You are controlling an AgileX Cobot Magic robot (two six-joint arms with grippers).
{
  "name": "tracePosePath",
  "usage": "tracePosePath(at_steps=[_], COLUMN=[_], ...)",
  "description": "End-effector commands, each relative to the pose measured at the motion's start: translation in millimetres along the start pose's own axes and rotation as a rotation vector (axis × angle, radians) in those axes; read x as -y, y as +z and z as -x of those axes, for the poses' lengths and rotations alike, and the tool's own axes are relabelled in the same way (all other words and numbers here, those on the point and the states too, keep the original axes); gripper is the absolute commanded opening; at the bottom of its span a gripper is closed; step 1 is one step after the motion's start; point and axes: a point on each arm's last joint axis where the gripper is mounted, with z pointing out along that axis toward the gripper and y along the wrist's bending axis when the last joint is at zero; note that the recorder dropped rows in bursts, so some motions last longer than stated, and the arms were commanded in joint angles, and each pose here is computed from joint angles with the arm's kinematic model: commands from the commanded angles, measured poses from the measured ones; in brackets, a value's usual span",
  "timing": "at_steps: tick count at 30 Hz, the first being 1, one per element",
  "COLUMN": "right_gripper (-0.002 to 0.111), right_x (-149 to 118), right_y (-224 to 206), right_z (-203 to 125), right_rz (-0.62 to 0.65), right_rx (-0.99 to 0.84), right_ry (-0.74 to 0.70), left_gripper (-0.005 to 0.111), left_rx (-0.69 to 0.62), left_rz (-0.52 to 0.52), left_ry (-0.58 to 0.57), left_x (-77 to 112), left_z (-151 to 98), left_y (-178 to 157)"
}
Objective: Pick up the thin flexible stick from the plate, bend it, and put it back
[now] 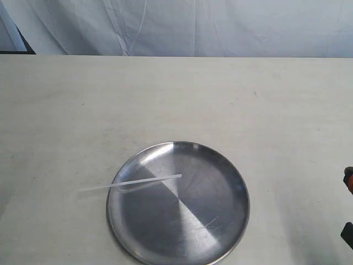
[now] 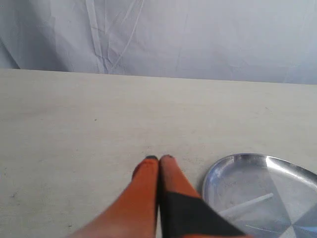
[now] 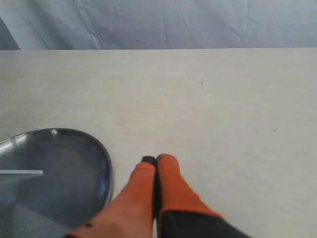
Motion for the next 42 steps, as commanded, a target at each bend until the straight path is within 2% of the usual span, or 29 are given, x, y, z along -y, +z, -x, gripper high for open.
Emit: tracePosePath(at_steps=[1, 6, 10, 13, 16, 23, 27, 30, 33, 35, 37, 39, 42], right_gripper=[-0.001, -0.001, -0.001, -0.001, -0.001, -0.001, -0.001, -0.001, -0.001, -0.001, -0.001, -0.001, -0.001], right_x=[0, 8, 25, 27, 26, 33, 32, 21, 2, -10, -17, -21, -26], right_y=[-1, -5, -14, -15, -18, -25, -28, -36, -47, -42, -22, 13, 79], right_z=[11, 27, 40, 42, 50, 57, 62, 84, 120, 147, 175, 197, 218], right_rz=[0.006, 0.010, -0.080, -0.058, -0.026, -0.066, -0.040, 0.045, 0.051, 0.022, -0.013, -0.042, -0.014], right_rx=[0.130, 0.327, 0.559, 0.599, 0.621, 0.746, 0.782, 0.797, 0.855, 0.786, 0.594, 0.305, -0.132], right_ry=[0.137, 0.598, 0.809, 0.926, 0.979, 0.984, 1.016, 0.881, 0.395, 0.096, -0.071, -0.215, -0.315], left_gripper=[0.000, 0.000, 0.000, 0.000, 0.000, 0.000, 0.000, 0.000, 0.000, 0.000, 0.000, 0.000, 0.000], left_rx=[0.010, 0.010, 0.010, 0.010, 0.010, 0.010, 0.010, 0.010, 0.010, 0.010, 0.010, 0.010, 0.009], left_rz=[-0.003, -0.003, -0.003, -0.003, -0.003, -0.003, -0.003, -0.003, -0.003, -0.003, -0.003, -0.003, -0.009], left_ry=[0.005, 0.005, 0.005, 0.005, 0.005, 0.005, 0.005, 0.005, 0.005, 0.005, 0.005, 0.005, 0.006], left_x=[0.0, 0.0, 0.0, 0.0, 0.0, 0.0, 0.0, 0.0, 0.0, 0.0, 0.0, 0.0, 0.3], left_z=[0, 0, 0, 0, 0, 0, 0, 0, 0, 0, 0, 0, 0], left_y=[0, 0, 0, 0, 0, 0, 0, 0, 0, 0, 0, 0, 0])
